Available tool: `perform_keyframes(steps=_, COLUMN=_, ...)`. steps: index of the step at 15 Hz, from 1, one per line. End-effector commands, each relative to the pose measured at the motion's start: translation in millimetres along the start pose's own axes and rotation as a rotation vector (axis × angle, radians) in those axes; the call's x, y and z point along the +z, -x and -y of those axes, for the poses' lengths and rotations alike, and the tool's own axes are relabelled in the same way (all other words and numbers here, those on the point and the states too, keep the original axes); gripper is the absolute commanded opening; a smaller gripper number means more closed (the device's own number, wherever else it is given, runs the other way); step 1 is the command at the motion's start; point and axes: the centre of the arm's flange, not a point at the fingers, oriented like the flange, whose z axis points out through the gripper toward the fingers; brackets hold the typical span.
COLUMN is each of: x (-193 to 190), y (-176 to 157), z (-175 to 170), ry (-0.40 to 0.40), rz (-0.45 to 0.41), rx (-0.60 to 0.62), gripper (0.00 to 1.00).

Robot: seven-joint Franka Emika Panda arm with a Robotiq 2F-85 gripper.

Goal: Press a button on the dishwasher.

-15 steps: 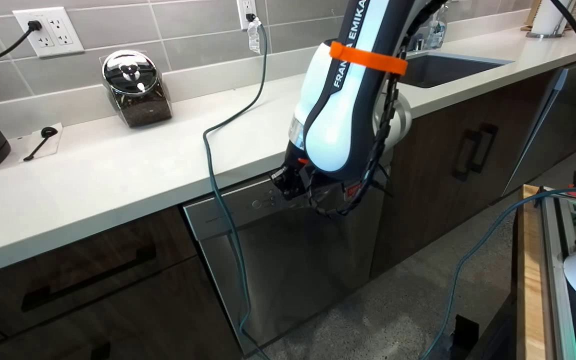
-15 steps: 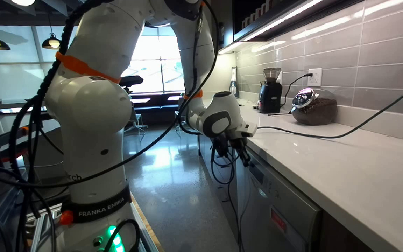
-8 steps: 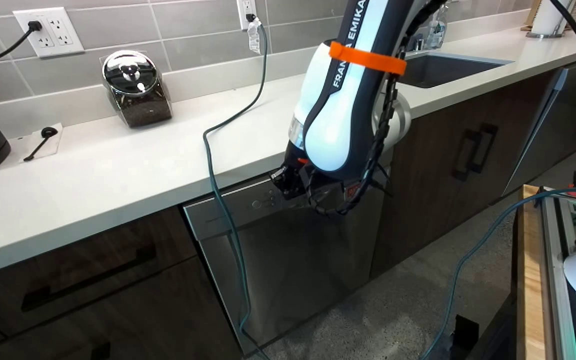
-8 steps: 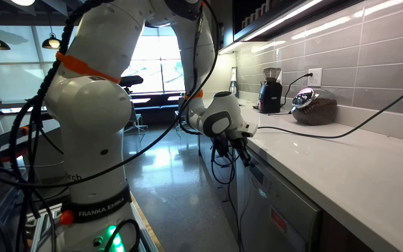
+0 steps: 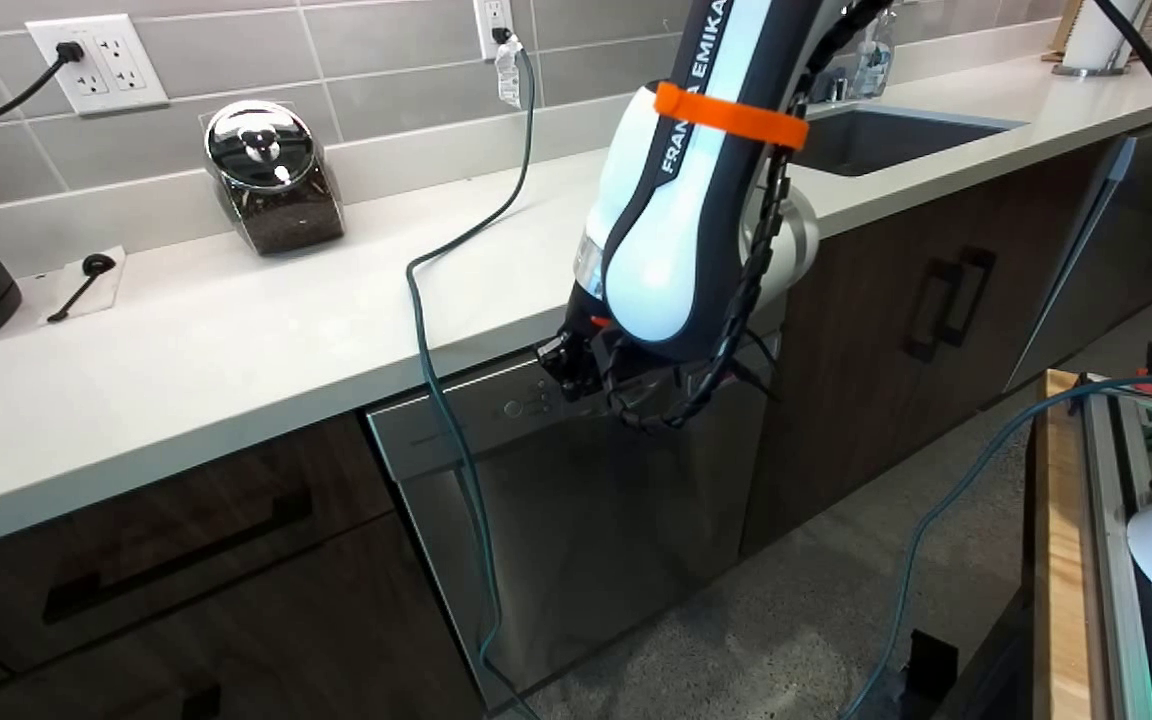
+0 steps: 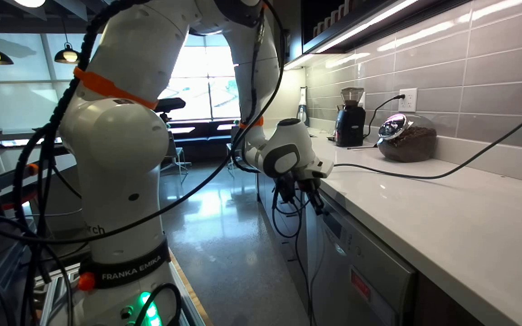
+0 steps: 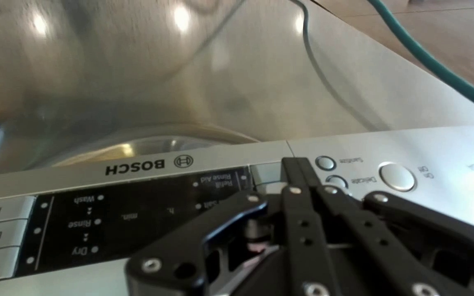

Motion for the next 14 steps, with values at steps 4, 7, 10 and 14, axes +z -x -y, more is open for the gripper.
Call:
perform_keyframes(steps=4, x=13.9, y=-0.9, z=1.0, ry=-0.016, rz=-0.068, rx=0.037, gripper=0.0)
perform_keyframes(steps=7, x=16.2, y=2.6, z=0.4, ry=-0.025, rz=-0.096, rx=0.038, gripper=0.0)
perform_keyframes(steps=10, x=16.2, y=4.1, z=-0.5, ry=-0.033, rz=-0.122, rx=0.042, gripper=0.0)
perform_keyframes(steps=14, x=14.8, y=4.5, z=-1.0, ry=-0.048, rz=-0.156, rx=0.054, gripper=0.0)
